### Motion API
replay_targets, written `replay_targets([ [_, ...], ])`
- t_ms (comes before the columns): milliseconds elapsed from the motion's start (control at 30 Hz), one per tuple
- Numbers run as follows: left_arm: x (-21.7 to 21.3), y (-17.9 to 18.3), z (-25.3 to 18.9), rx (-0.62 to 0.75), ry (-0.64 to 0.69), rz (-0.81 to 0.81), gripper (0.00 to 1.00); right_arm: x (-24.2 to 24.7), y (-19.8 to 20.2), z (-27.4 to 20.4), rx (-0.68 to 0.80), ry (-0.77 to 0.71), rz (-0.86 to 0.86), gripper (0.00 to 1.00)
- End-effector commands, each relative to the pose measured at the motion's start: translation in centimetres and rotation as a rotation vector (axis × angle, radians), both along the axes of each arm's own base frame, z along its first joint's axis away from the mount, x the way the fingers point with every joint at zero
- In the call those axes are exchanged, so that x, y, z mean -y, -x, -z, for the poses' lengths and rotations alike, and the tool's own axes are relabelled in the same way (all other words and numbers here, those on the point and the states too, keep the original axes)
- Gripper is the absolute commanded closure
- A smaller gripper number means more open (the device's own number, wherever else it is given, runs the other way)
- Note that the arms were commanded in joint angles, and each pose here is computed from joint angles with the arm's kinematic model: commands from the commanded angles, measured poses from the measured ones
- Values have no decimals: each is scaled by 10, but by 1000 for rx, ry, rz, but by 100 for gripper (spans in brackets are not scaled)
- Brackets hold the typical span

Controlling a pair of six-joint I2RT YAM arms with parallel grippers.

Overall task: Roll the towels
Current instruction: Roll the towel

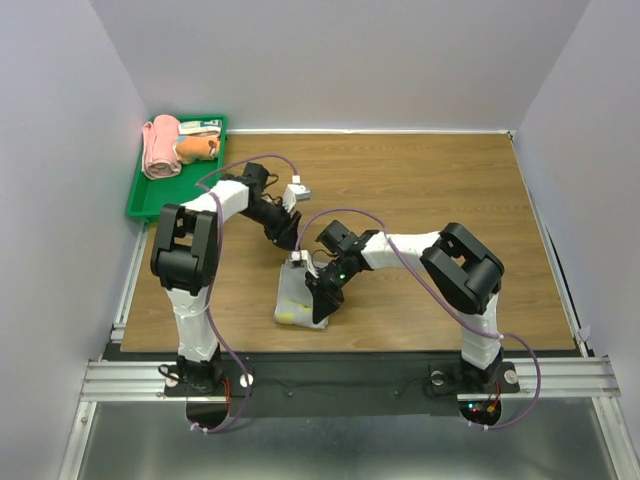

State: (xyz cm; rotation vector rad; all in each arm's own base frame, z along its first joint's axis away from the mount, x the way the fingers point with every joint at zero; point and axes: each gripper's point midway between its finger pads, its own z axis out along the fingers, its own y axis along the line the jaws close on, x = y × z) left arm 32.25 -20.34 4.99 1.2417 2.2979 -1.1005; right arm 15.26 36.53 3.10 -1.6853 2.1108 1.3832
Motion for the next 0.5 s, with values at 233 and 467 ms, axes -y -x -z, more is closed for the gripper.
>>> replay_targets([
  [233,-45,-42,-96,395,78,-169,29,34,29,43,-363,212,50,99],
  [467,-65,43,-105,790,-127,100,23,33,20,47,-443,211,74,99],
])
